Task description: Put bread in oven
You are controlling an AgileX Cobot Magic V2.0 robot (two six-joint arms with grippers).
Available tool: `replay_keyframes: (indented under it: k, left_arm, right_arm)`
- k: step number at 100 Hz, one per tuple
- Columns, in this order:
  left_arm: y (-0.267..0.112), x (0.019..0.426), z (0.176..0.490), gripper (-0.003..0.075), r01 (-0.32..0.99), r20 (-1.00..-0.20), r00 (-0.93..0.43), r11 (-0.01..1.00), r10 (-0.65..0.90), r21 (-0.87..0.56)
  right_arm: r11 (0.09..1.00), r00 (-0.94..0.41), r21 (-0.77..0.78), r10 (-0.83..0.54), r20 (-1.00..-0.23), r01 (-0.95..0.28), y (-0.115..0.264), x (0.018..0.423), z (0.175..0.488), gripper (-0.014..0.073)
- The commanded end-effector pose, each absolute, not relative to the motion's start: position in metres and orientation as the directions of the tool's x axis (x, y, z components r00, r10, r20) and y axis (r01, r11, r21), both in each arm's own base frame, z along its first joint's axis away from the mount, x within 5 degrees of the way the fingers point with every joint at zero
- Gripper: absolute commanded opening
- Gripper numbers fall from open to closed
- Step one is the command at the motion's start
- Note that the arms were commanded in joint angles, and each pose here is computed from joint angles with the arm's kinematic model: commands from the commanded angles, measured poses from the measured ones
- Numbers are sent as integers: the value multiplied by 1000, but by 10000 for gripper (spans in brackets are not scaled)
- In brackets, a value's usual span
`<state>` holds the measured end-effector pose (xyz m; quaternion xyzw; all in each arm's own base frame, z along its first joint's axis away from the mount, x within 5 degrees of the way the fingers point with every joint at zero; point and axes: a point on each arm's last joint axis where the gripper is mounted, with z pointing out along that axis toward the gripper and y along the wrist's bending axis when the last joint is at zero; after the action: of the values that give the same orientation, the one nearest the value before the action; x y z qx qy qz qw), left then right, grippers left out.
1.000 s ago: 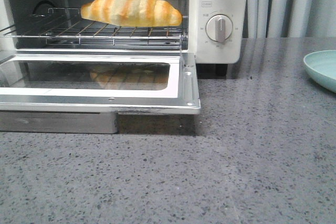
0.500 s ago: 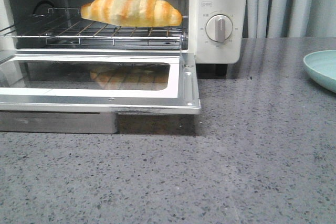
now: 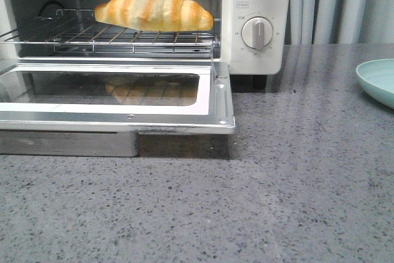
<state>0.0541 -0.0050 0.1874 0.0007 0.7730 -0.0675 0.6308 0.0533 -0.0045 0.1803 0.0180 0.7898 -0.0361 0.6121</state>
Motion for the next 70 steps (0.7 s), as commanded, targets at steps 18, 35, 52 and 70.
replay_keyframes:
  k: [18,35,52,70]
  left_arm:
    - [-3,55,190,-21,40,-985,-95,988,-144,-149]
    - [-2,54,185,-21,29,-983,-148,993,-108,-113]
    - [-2,53,179,-21,26,-975,-213,997,-64,-71]
    - [-2,53,180,-21,54,-979,-190,997,67,58]
  right_arm:
    - [997,-213,-41,-25,-977,71,-4,53,179,-69]
    - [997,-213,-41,-25,-977,71,-4,53,179,-69]
    - [997,-213,-41,-25,-977,71,-4,53,179,-69]
    - [997,-213,-41,-25,-977,71,-4,53,179,-69]
